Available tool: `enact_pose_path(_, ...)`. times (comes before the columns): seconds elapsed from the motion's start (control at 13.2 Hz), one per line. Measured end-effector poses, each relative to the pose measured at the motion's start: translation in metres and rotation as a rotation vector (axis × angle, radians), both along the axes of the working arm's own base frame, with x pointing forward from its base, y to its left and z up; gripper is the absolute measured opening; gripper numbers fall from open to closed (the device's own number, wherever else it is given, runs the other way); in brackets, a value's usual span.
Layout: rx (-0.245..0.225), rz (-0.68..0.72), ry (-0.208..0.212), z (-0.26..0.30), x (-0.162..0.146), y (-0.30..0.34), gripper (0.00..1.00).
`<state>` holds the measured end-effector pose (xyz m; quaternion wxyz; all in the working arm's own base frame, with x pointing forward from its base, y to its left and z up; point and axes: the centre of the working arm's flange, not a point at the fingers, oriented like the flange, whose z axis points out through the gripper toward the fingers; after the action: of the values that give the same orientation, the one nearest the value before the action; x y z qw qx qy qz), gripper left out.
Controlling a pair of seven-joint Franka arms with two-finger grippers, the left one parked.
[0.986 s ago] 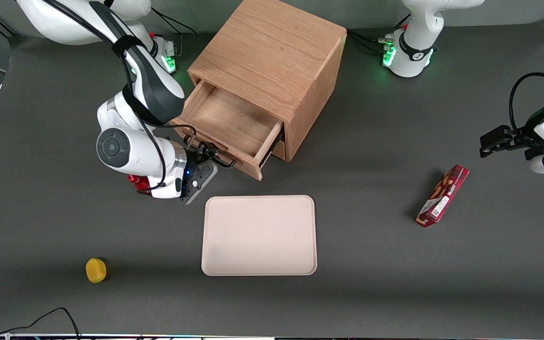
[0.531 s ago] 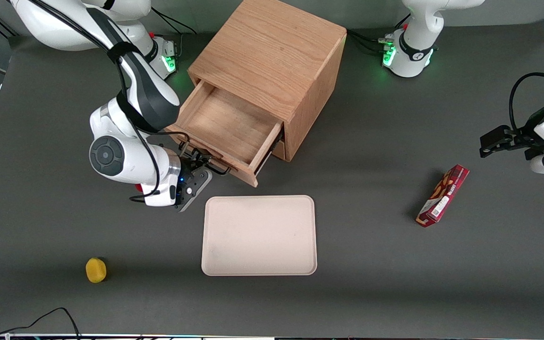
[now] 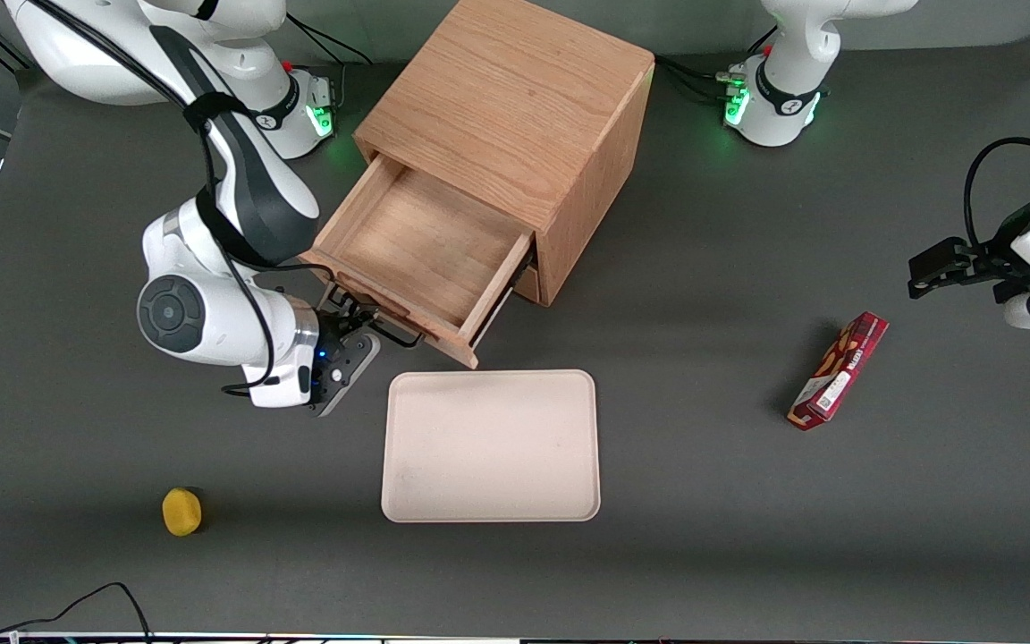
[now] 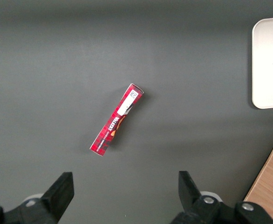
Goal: Open upper drawer
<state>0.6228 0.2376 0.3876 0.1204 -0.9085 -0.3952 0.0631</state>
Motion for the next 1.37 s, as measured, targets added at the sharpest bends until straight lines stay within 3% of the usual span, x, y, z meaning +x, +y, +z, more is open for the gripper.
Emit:
enact_pose_path(0.91, -0.023, 0.036, -0.016, 0.024, 0.025, -0.015, 1.0)
enact_pose_path(1.14, -0.022, 0.042, -0.024, 0.083, 0.028, -0.021, 1.0)
enact_pose_path(1.37, -0.011, 0.028, -0.101, 0.16, 0.024, -0.033, 1.0)
